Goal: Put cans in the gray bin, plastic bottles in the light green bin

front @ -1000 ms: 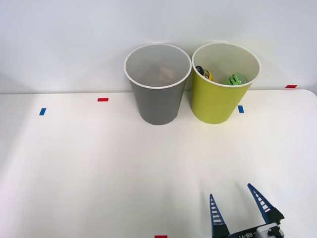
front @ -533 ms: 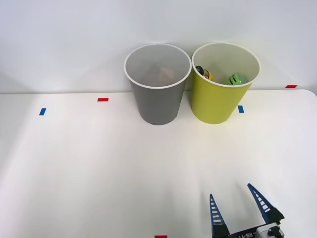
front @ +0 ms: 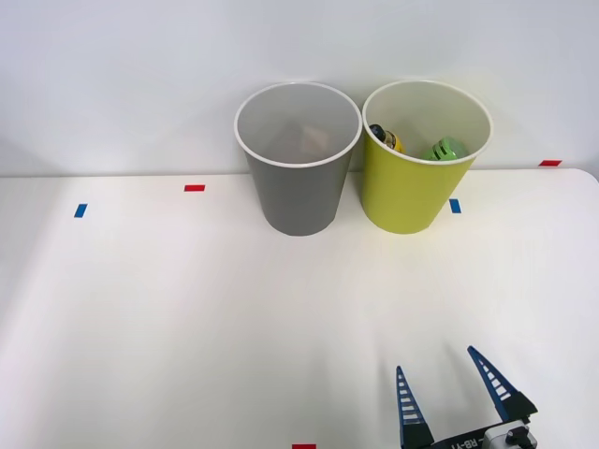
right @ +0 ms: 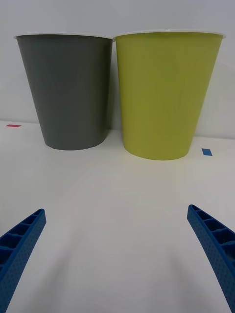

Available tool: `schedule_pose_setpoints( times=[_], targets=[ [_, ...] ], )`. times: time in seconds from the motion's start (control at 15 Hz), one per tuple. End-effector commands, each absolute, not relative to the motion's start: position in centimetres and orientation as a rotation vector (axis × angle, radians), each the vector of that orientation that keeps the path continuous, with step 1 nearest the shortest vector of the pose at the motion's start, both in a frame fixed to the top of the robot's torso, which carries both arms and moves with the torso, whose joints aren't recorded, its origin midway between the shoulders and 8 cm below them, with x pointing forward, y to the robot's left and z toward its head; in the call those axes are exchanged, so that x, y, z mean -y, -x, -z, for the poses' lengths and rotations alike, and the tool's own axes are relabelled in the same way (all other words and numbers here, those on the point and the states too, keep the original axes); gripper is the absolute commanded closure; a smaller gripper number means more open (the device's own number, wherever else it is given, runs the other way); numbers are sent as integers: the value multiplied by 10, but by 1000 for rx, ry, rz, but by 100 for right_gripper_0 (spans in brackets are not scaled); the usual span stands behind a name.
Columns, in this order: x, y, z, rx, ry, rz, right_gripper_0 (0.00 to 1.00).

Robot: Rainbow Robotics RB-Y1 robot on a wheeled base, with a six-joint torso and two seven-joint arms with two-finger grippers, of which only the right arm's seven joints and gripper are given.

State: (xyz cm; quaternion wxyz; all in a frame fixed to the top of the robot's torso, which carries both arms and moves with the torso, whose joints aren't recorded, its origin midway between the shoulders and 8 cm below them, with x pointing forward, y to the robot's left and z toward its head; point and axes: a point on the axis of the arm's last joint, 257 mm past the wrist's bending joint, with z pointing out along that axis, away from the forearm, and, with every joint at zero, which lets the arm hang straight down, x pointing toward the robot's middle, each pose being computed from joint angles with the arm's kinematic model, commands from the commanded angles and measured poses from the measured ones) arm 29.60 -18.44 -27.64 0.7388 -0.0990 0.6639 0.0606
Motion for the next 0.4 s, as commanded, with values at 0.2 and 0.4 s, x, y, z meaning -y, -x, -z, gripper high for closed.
schedule_pose_setpoints(
  times=[0.2, 0.4],
  targets=[
    [184, -296, 276, -1457, 217, -133, 0],
    [184, -296, 276, -1457, 217, -133, 0]
  ],
)
